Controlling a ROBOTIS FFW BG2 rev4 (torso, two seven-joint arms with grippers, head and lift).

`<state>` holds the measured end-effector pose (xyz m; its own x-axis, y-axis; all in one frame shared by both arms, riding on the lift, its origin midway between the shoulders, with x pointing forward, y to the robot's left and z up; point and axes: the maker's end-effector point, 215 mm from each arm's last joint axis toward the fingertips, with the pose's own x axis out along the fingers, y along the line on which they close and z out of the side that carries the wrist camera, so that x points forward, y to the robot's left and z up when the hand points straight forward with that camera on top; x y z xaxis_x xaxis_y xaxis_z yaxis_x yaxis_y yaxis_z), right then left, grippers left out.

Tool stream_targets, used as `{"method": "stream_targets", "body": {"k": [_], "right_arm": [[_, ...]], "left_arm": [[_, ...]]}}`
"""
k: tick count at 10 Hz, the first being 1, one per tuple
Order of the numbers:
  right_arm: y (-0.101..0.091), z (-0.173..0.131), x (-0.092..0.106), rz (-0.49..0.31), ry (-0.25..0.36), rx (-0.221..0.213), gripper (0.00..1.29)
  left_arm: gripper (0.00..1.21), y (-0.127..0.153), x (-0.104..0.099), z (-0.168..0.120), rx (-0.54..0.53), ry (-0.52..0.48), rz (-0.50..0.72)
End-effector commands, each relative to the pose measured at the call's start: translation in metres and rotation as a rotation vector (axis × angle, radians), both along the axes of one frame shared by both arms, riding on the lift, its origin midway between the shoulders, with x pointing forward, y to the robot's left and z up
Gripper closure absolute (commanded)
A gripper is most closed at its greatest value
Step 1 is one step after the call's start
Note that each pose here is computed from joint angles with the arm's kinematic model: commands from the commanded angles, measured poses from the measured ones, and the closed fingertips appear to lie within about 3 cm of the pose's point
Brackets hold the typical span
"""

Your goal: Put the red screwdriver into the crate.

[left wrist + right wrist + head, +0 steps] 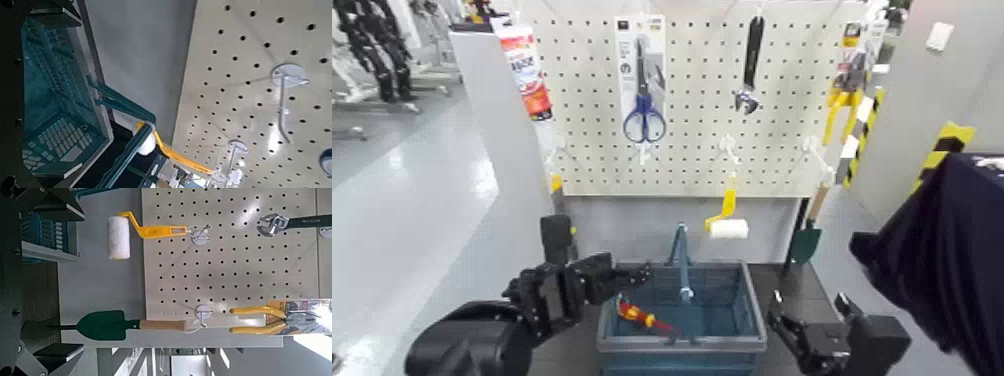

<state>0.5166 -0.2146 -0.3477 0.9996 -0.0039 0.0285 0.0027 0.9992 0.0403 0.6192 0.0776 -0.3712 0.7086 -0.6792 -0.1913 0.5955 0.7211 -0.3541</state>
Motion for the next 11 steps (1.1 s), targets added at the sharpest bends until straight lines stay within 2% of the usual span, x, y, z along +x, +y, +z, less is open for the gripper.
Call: {"method": "stream_targets", "body": {"k": [1, 3, 6, 11], "right_arm": [[0.000, -0.001, 0.000, 0.001, 0.002, 0.001, 0.13], [0.000, -0.001, 0.000, 0.000, 0.002, 0.003, 0.13], [-0.003, 0.000, -0.002, -0.003, -0.003, 0.004, 0.13], [-0.008, 0.004, -0.008, -0.008, -0.030, 0.010, 0.14]], "left_arm": [[0.05, 0.011, 0.003, 0.031, 0.068, -0.107, 0.045], [0.05, 0.017, -0.003, 0.055, 0.094, -0.209, 0.104], [0.09, 0.044, -0.018, 0.067, 0.104, -0.322, 0.266], [0.09, 0.065, -0.058, 0.047, 0.158, -0.361, 0.407]]}}
